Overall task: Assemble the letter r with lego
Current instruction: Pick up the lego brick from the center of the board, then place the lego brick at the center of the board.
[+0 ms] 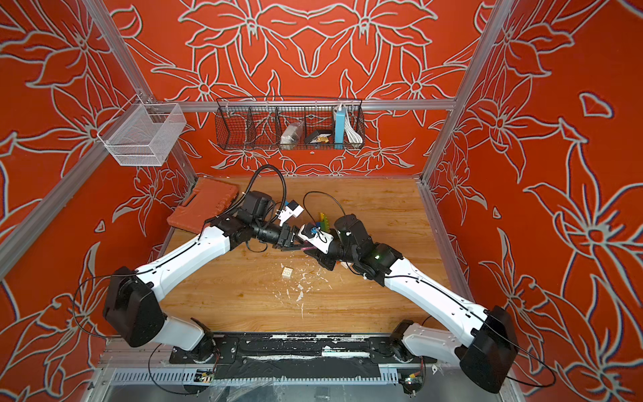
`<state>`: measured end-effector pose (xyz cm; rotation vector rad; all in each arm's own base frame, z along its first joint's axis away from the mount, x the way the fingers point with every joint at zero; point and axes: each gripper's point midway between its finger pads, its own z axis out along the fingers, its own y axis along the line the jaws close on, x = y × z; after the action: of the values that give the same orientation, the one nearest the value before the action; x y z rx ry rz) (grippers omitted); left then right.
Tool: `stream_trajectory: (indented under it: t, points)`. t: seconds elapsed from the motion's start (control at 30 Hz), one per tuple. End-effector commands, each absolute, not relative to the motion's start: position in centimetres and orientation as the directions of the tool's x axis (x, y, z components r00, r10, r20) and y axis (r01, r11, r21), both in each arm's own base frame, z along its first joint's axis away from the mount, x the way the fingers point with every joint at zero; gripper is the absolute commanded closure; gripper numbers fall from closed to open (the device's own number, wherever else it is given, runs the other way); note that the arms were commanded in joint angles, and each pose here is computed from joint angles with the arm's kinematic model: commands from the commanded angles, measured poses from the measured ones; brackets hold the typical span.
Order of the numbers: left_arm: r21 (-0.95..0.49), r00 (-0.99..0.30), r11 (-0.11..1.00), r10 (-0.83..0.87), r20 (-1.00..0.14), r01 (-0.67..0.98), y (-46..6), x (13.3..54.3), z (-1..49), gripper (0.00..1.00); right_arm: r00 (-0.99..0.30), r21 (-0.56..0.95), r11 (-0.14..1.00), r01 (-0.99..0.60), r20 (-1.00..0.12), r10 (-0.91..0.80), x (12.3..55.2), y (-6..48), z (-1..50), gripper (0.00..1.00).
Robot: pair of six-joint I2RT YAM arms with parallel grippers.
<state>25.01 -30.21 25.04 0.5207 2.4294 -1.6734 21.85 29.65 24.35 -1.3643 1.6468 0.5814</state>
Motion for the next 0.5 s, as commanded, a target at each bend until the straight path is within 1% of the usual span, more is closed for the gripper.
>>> stream_trajectory:
  t: [0.0,0.07,0.2,0.3,0.47]
  points:
    - [-0.875,-0.916,0.283,0.213,-0.341,0.392,-30.6,25.1,25.9,0.84,0.018,-0.177,0.29,-0.941,-0.88,-0.475,21.8,30.3,25.9,0.57]
    - [-0.877,-0.917,0.284,0.215,-0.335,0.387,-30.7,25.1,25.8,0.84,0.016,-0.174,0.289,-0.941,-0.878,-0.478,21.8,30.3,25.7,0.58]
    - [-0.877,-0.917,0.282,0.212,-0.337,0.388,-30.7,25.3,25.9,0.84,0.01,-0.17,0.287,-0.943,-0.875,-0.483,21.9,30.3,25.4,0.67]
    - [-0.875,-0.915,0.28,0.208,-0.346,0.395,-30.7,25.3,26.3,0.82,0.005,-0.162,0.281,-0.946,-0.873,-0.489,21.7,30.4,25.2,0.71]
    - [-0.868,-0.908,0.277,0.201,-0.367,0.412,-30.6,25.2,26.8,0.78,-0.025,-0.152,0.309,-0.939,-0.864,-0.503,21.8,29.9,24.2,0.81]
